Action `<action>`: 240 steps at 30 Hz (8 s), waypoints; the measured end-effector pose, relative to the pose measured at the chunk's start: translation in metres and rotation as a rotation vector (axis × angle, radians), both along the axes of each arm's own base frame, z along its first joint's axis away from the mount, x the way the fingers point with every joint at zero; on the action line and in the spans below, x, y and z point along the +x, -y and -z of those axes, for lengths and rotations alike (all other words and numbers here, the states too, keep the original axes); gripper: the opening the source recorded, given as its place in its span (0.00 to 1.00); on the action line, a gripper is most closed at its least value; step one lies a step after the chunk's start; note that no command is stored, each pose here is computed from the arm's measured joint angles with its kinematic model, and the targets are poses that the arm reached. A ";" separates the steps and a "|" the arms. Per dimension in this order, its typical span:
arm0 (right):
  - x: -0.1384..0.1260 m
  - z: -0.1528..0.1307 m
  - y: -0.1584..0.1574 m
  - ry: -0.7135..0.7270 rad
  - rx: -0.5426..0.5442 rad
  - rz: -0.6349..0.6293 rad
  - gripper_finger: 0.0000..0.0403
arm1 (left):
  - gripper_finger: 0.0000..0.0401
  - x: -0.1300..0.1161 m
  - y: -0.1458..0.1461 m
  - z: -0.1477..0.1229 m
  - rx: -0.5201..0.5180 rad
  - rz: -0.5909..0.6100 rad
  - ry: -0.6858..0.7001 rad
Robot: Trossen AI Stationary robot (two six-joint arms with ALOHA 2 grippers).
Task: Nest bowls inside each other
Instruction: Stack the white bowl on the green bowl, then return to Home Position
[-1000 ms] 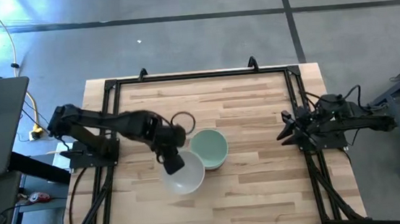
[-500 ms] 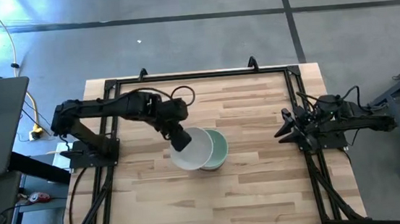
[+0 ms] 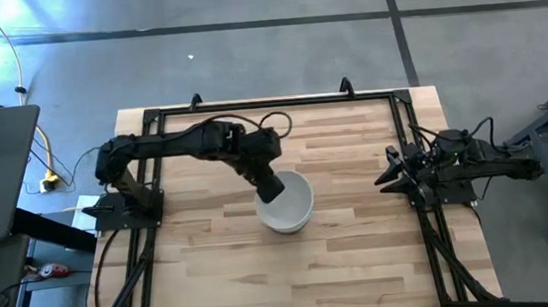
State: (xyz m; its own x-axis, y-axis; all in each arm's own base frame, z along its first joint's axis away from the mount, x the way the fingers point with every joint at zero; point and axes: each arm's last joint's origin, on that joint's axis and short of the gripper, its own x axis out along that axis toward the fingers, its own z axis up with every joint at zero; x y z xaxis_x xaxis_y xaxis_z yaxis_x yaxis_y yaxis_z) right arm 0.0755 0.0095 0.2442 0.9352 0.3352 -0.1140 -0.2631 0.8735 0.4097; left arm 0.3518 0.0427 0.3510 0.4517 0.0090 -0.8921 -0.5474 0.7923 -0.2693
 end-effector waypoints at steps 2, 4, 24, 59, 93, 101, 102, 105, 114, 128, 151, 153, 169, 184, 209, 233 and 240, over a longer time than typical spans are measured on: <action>0.000 0.000 0.000 0.001 0.000 0.000 0.29 | 0.00 0.008 -0.005 0.001 0.005 -0.005 -0.007; 0.000 0.000 0.000 0.005 0.000 0.000 0.29 | 0.00 0.014 -0.010 0.002 0.010 -0.005 -0.028; 0.000 -0.001 0.000 0.015 0.000 -0.003 0.29 | 0.00 0.034 -0.016 0.018 0.055 0.055 -0.208; 0.014 0.021 0.004 0.140 -0.251 0.116 0.29 | 0.00 0.050 -0.015 0.044 0.073 0.110 -0.265; 0.030 0.075 0.013 0.177 -0.367 0.421 0.29 | 0.00 0.051 -0.016 0.043 0.081 0.126 -0.259; 0.030 0.075 0.013 0.172 -0.365 0.420 0.29 | 0.00 0.053 -0.015 0.048 0.041 0.140 -0.266; 0.030 0.075 0.013 0.172 -0.365 0.420 0.29 | 0.00 0.054 -0.015 0.051 0.026 0.146 -0.271; 0.030 0.075 0.013 0.171 -0.363 0.420 0.29 | 0.00 0.058 -0.014 0.058 -0.004 0.161 -0.282; 0.030 0.077 0.013 0.156 -0.360 0.417 0.29 | 0.00 0.065 -0.012 0.062 0.027 0.166 -0.261; 0.030 0.077 0.012 0.154 -0.340 0.408 0.29 | 0.10 0.065 -0.012 0.067 0.074 0.150 -0.289; 0.030 0.078 0.012 0.144 -0.343 0.407 0.29 | 0.32 0.033 -0.003 0.011 0.222 0.092 -0.200; 0.030 0.078 0.012 0.141 -0.343 0.406 0.29 | 0.32 0.025 0.001 -0.005 0.291 0.090 -0.155; 0.030 0.078 0.012 0.140 -0.295 0.389 0.29 | 0.32 -0.045 0.033 -0.098 0.750 0.168 0.264; 0.030 0.079 0.011 0.125 -0.225 0.379 0.29 | 0.32 -0.086 0.014 -0.040 0.759 0.182 0.539; 0.029 0.068 0.012 0.205 -0.079 0.424 0.29 | 0.32 -0.171 -0.027 0.062 0.657 0.237 0.860; 0.029 0.066 0.013 0.216 -0.087 0.453 0.29 | 0.32 -0.209 0.001 0.130 0.802 -0.103 0.787; 0.029 0.066 0.013 0.219 -0.108 0.453 0.29 | 0.32 -0.208 0.012 0.138 0.804 -0.106 0.773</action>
State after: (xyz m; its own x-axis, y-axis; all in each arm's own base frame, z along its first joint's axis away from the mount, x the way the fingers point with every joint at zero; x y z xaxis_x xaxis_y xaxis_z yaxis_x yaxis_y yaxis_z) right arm 0.1045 -0.0037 0.1785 0.9897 -0.1123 0.0888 0.0823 0.9539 0.2886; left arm 0.1435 0.0305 0.2130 0.8447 0.5277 -0.0899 -0.5296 0.8483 0.0033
